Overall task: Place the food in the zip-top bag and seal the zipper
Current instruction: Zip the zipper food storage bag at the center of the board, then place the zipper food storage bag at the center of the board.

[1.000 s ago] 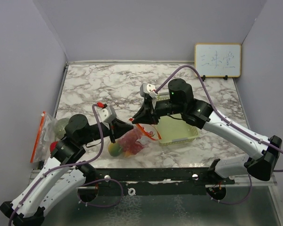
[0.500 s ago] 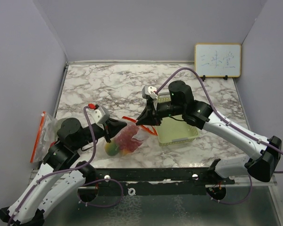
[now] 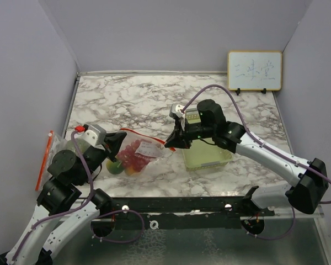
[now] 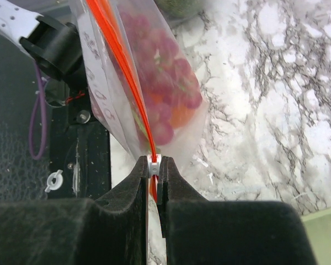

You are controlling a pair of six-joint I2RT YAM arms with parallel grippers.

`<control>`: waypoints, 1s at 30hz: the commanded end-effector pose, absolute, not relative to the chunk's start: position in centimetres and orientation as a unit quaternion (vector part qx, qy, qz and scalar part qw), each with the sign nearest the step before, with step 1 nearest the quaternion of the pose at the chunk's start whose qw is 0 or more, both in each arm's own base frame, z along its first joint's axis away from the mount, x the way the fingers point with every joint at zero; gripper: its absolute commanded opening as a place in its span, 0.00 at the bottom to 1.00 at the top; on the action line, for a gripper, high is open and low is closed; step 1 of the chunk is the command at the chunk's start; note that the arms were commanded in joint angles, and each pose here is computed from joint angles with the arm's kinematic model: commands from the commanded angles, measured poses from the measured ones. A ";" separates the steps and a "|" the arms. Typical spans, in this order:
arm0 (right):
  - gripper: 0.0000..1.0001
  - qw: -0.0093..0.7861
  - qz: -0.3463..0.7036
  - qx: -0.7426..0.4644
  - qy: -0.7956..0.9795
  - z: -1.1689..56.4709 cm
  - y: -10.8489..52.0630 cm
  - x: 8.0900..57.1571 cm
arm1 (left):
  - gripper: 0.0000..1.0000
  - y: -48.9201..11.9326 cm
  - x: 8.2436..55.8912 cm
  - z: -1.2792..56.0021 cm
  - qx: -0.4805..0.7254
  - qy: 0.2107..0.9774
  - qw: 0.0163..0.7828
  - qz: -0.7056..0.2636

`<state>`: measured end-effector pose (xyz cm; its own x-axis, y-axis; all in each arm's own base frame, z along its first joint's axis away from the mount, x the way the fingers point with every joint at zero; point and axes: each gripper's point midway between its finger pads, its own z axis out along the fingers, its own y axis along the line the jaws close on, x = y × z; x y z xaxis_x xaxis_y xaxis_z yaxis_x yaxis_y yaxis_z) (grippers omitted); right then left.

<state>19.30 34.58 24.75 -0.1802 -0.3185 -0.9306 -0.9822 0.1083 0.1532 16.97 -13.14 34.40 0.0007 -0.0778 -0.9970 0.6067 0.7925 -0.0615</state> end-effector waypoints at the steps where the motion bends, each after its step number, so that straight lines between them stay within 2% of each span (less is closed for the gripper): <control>1: 0.02 0.377 0.373 -0.481 0.698 21.5 32.8 21.3 | 0.00 -9.4 18.0 38.9 0.108 0.620 0.749 -0.207; 13: 0.03 0.384 0.303 -0.447 0.749 19.3 31.7 24.2 | 0.00 -10.9 20.5 36.9 0.092 0.642 0.733 -0.207; 14: 0.13 0.389 0.297 -0.441 0.752 19.4 31.6 24.5 | 0.00 -11.1 20.9 36.8 0.089 0.641 0.733 -0.207; 16: 0.49 0.407 0.290 -0.424 0.755 20.2 31.5 25.2 | 0.00 -11.5 21.5 36.3 0.085 0.643 0.732 -0.208; 18: 0.62 0.427 0.290 -0.407 0.754 21.2 31.6 25.8 | 0.00 -11.8 22.4 35.6 0.077 0.647 0.730 -0.205; 21: 0.93 0.454 0.291 -0.371 0.756 22.8 31.6 26.7 | 0.00 -12.0 23.7 34.8 0.059 0.655 0.727 -0.195; 22: 0.99 0.460 0.287 -0.359 0.760 23.1 31.4 27.0 | 0.00 -12.0 24.1 34.6 0.051 0.658 0.726 -0.193; 26: 1.00 0.463 0.258 -0.310 0.789 22.9 30.6 28.5 | 0.00 -10.8 25.3 33.7 -0.006 0.672 0.720 -0.172; 27: 1.00 0.464 0.251 -0.300 0.795 22.7 30.4 28.8 | 0.11 -10.0 25.6 33.2 -0.034 0.676 0.718 -0.162; 28: 1.00 0.465 0.245 -0.292 0.799 22.5 30.2 29.1 | 0.49 -9.7 25.7 32.7 -0.050 0.681 0.714 -0.157; 29: 0.99 0.466 0.240 -0.285 0.802 22.3 30.0 29.3 | 0.91 -9.6 25.7 32.4 -0.055 0.685 0.710 -0.155; 30: 1.00 0.467 0.237 -0.279 0.805 22.1 29.9 29.4 | 0.98 -9.7 25.6 32.2 -0.049 0.690 0.705 -0.155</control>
